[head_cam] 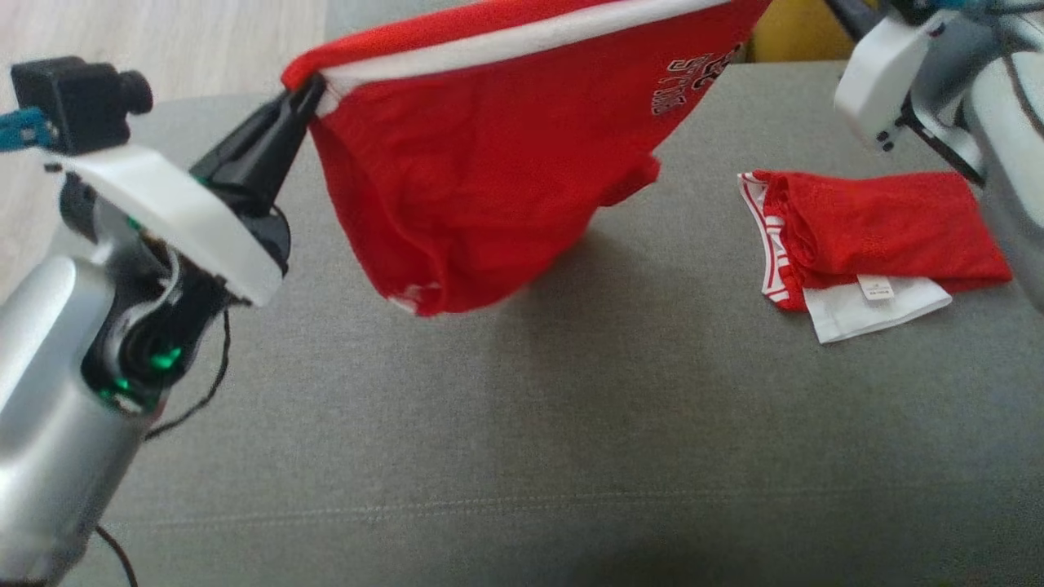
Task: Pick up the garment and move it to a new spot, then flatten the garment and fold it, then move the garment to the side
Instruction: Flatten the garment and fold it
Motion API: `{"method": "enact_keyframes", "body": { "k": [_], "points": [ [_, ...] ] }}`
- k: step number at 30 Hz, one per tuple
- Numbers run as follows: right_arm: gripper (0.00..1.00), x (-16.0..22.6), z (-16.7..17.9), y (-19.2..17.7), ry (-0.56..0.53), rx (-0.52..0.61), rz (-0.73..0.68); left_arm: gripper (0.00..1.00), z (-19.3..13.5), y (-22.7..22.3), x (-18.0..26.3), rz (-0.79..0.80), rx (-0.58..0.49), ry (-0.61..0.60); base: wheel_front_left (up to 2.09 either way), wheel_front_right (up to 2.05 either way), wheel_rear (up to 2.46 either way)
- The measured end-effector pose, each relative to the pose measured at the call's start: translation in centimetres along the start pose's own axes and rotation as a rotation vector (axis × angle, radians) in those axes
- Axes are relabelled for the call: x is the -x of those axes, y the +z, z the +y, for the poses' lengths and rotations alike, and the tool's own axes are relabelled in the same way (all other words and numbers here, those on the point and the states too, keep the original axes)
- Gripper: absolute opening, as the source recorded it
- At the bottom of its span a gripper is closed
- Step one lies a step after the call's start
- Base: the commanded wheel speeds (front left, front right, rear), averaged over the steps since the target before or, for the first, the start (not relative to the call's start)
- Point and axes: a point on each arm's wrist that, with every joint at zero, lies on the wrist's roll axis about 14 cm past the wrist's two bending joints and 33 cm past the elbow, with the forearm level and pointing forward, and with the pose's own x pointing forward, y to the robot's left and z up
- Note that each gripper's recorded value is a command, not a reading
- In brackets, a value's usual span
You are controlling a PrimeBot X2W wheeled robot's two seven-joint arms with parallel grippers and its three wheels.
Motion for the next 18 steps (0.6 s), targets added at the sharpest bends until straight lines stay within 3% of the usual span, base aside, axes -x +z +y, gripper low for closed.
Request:
{"method": "enact_keyframes", "body": {
  "k": [4, 18],
  "points": [
    [0.0, 0.0, 0.2, 1.4, -0.007, -0.027, -0.024, 0.0, -1.0, -0.4, 1.5, 0.021, 0.07, -0.013, 0.0, 0.0, 0.0],
    [0.0, -0.3, -0.2, 2.9, -0.037, -0.061, -0.064, 0.0, -0.2, -0.1, 2.1, 0.02, 0.125, 0.026, 0.0, 0.0, 0.0]
  ]
}}
